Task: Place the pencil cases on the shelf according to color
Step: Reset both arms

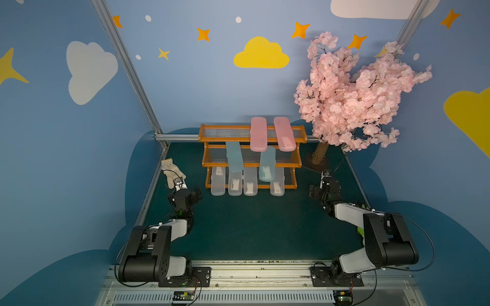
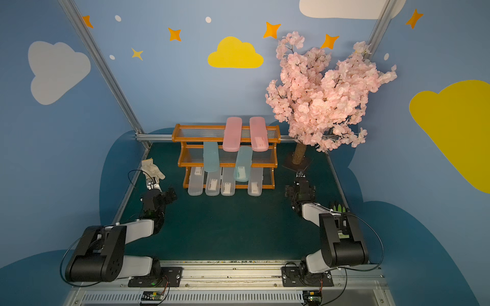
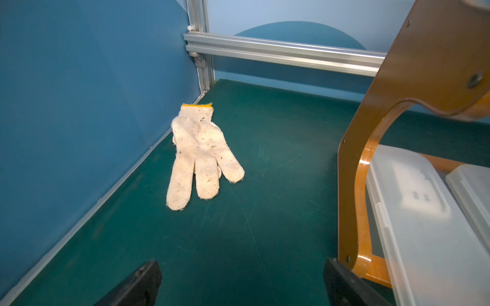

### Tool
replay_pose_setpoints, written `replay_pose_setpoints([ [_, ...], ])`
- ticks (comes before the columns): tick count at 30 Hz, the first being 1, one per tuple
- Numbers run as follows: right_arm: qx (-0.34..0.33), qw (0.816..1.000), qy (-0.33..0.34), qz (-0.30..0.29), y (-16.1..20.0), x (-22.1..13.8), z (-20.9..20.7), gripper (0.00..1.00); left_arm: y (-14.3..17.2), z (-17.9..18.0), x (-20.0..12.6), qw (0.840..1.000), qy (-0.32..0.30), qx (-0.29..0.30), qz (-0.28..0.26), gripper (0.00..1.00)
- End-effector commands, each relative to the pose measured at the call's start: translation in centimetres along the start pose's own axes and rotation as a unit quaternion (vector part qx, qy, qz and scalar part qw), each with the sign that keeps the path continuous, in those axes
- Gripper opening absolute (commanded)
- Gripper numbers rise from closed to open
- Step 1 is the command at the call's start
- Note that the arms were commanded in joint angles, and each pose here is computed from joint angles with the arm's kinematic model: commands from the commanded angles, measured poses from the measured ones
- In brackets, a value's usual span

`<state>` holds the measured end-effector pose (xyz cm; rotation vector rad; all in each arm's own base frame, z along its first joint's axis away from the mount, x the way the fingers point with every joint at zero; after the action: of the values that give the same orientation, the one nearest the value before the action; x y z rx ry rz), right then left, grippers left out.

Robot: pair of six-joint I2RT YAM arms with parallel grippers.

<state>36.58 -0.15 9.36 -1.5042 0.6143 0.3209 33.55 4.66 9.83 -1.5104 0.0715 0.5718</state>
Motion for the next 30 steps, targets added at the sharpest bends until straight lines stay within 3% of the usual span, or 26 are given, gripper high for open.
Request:
replay_pose_setpoints([
  [1,0.013,0.997,-0.061,-0.036,-1.4,-0.5,0.9,0.99,-1.8,-1.5,0.9,0.999,0.038,0.010,-0.010,1.00],
  [6,0.003,0.995,-0.085,-0.051,-0.7,-0.5,1.5,0.99,-1.7,-3.4,1.7,0.996,0.077,0.048,0.003,1.00],
  [9,0.000,0.995,-0.087,-0.051,-0.5,-0.5,1.6,0.99,-0.7,-4.0,1.2,0.994,0.093,0.056,-0.014,1.00],
  [11,-0.001,0.995,-0.088,-0.055,-0.5,-0.6,1.6,0.99,-0.7,-4.0,1.0,0.992,0.094,0.054,-0.066,1.00],
  [13,-0.001,0.995,-0.089,-0.054,-0.4,-0.6,1.7,0.98,-0.5,-4.0,1.1,0.994,0.097,0.056,-0.015,1.00],
  [30,-0.002,0.995,-0.088,-0.055,-0.5,-0.6,1.6,0.98,-0.7,-4.1,1.6,0.993,0.099,0.054,-0.018,1.00],
])
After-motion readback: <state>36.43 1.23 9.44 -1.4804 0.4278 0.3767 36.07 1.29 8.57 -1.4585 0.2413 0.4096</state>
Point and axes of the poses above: each gripper's point midway between its finger pads, its own x axis out along the fingers, its own z axis along the line the jaws close on, y = z × x, the point moved 3 cm from there along -x, back along the fingers, and after that the axes turned 6 degrees about x, right-handed, at the moved point
